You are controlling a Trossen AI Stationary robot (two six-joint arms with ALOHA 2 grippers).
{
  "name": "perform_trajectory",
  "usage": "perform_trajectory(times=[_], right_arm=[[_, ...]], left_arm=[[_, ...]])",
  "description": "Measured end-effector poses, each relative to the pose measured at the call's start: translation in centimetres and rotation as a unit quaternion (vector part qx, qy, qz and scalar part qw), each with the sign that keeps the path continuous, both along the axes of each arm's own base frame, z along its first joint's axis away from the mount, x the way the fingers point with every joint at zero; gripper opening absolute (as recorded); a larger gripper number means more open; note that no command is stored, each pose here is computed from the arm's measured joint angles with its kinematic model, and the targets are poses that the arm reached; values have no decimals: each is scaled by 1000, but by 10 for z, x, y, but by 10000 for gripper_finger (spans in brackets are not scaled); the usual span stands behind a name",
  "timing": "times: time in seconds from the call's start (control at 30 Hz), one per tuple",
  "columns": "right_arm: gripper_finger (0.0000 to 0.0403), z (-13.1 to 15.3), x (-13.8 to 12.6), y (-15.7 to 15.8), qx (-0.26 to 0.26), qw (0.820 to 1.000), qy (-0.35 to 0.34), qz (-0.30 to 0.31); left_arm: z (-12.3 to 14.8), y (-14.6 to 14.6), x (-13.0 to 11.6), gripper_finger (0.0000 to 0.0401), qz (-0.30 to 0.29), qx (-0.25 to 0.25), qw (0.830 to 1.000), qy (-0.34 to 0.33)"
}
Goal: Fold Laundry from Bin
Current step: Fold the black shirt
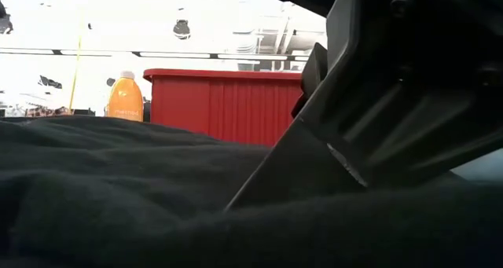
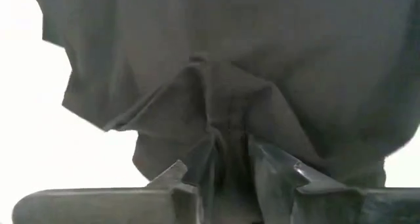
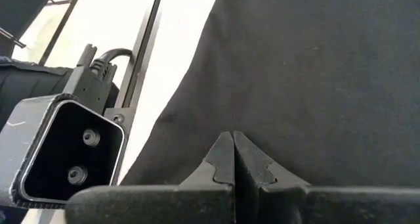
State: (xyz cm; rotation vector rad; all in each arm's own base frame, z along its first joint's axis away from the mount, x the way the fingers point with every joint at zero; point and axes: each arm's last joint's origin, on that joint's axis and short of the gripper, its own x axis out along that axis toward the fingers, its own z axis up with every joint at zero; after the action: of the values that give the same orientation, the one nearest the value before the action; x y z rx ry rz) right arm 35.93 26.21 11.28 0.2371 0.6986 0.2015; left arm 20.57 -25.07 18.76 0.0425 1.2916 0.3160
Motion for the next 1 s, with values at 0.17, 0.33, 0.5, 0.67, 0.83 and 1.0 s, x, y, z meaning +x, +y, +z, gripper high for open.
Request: perform_trajectory(times=[0.17, 0.33, 0.5, 0.67, 0.83, 1.0], right_arm=[[21, 1, 1, -2, -1, 1000, 2, 3], [21, 1, 4, -7, 6, 1000, 10, 9], [21, 0, 5, -7, 9, 1000, 13, 13], [21, 1, 6, -9, 11, 1000, 15, 13], [21, 1, 8, -11, 14, 1000, 12, 11], [21, 2, 9, -11, 19, 1000, 7, 9]], left_arm=[[1, -2, -19, 110, 24, 17, 999, 43], [7, -7, -32, 121, 18, -1, 997, 78], [27, -4, -47, 121, 45, -20, 990, 129], [65, 5, -60, 121, 53, -13, 998, -30], [61, 25, -42, 121, 58, 36, 962, -264], [4, 60, -1, 121, 86, 40, 958, -270]])
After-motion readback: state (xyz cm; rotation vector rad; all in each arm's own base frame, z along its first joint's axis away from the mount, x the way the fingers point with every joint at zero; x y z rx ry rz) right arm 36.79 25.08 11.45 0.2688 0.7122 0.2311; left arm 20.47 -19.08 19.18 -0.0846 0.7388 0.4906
